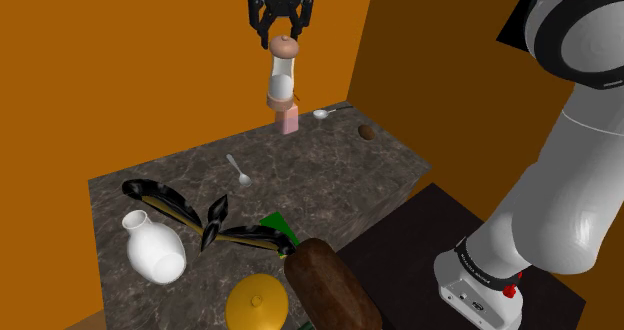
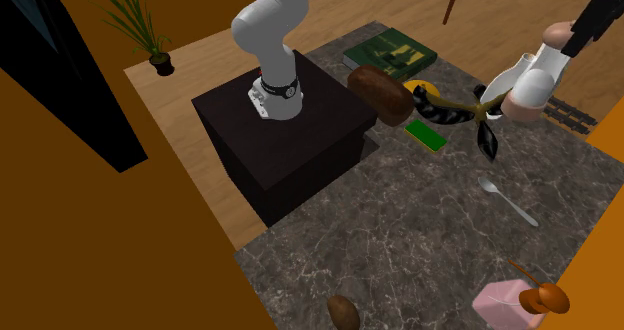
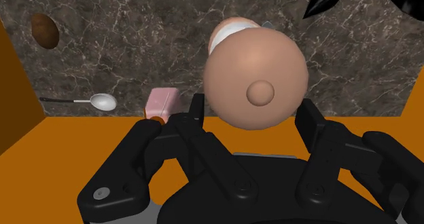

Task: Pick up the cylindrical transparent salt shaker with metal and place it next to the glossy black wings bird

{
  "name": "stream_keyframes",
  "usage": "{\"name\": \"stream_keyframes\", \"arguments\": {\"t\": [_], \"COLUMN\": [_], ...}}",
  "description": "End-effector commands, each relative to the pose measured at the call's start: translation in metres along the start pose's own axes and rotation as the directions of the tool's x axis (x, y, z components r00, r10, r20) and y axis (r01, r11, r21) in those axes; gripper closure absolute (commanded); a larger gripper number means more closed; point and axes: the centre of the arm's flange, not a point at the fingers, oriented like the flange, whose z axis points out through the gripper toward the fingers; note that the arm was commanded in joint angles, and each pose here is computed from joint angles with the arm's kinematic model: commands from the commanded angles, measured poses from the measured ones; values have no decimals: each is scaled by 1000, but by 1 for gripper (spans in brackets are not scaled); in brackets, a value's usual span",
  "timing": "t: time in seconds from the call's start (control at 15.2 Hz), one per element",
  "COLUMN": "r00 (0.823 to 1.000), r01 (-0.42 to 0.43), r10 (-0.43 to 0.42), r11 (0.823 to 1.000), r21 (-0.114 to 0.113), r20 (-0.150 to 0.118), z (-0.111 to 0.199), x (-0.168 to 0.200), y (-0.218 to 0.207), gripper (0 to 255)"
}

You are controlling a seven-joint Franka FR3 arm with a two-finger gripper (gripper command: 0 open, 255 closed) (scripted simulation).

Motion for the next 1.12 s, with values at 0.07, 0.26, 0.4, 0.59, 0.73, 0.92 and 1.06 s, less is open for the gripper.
{"name": "stream_keyframes", "arguments": {"t": [0.07, 0.26, 0.4, 0.59, 0.73, 0.92, 1.06], "r00": [1000, 1000, 1000, 1000, 1000, 1000, 1000], "r01": [-1, -1, -1, -1, -1, -1, -1], "r10": [1, 1, 1, 1, 1, 1, 1], "r11": [1000, 1000, 1000, 1000, 1000, 1000, 1000], "r21": [0, 0, 0, 0, 0, 0, 0], "r20": [-1, -1, -1, -1, -1, -1, -1], "z": [14, 29, 40, 56, 66, 82, 93], "x": [0, -1, -2, -3, -4, -5, -5], "y": [-4, -3, -3, -3, -3, -3, -3], "gripper": [255, 255, 255, 255, 255, 255, 255]}}
